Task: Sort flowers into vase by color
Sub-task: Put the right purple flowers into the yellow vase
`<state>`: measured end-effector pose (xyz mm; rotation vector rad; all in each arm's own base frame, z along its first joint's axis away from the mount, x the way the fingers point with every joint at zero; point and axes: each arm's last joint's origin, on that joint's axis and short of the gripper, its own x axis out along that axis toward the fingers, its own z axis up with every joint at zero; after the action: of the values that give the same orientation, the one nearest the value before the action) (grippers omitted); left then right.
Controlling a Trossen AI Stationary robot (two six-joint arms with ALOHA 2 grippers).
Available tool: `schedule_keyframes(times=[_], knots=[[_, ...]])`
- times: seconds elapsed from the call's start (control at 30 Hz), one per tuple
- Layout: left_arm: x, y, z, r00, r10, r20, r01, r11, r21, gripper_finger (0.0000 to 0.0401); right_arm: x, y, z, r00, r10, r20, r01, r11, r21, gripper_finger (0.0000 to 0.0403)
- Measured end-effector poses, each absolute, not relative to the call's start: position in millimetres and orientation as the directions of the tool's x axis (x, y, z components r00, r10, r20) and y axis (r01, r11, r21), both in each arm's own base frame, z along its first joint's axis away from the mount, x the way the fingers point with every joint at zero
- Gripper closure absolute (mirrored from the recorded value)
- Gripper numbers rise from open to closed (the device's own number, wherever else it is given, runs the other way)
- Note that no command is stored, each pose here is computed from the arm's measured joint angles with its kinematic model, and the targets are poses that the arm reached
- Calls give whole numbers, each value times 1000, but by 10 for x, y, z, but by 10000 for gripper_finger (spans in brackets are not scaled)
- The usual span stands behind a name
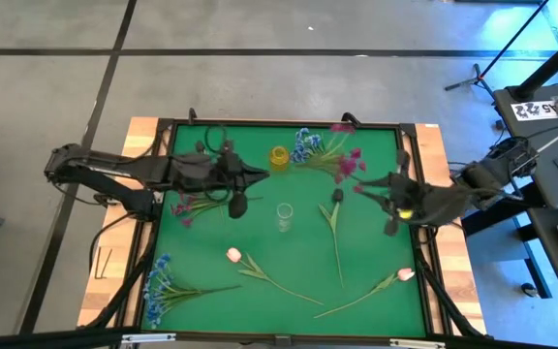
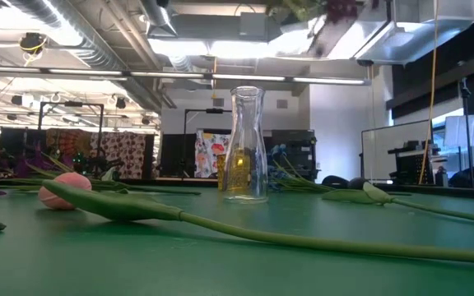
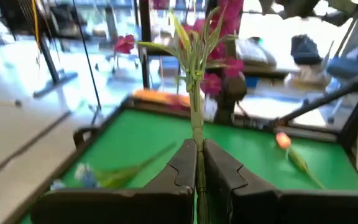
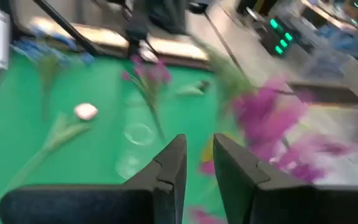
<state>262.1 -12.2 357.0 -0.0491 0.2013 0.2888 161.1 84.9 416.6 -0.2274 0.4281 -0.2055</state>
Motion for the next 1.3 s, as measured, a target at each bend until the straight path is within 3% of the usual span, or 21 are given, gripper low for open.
schedule_keyframes(times=[0.33,0.57,0.73,1.1,1.3], knots=[[2597,-110,3737,957,291,3,-290,956,-47,395,1553,901,3634,979,-160,-129,128,965,-229,324],[2611,-128,3431,961,224,163,-214,974,-78,394,1570,914,3278,982,-157,101,176,959,-221,324],[2598,-162,3238,956,120,269,-91,989,-117,394,1622,837,3139,963,-158,217,188,974,-127,324],[2734,-245,3036,952,67,298,-23,989,-148,394,2010,531,2901,971,-41,235,54,997,-48,322],[2840,-266,2951,939,65,337,-13,988,-153,394,2240,453,2759,974,-4,228,15,999,-49,270]])
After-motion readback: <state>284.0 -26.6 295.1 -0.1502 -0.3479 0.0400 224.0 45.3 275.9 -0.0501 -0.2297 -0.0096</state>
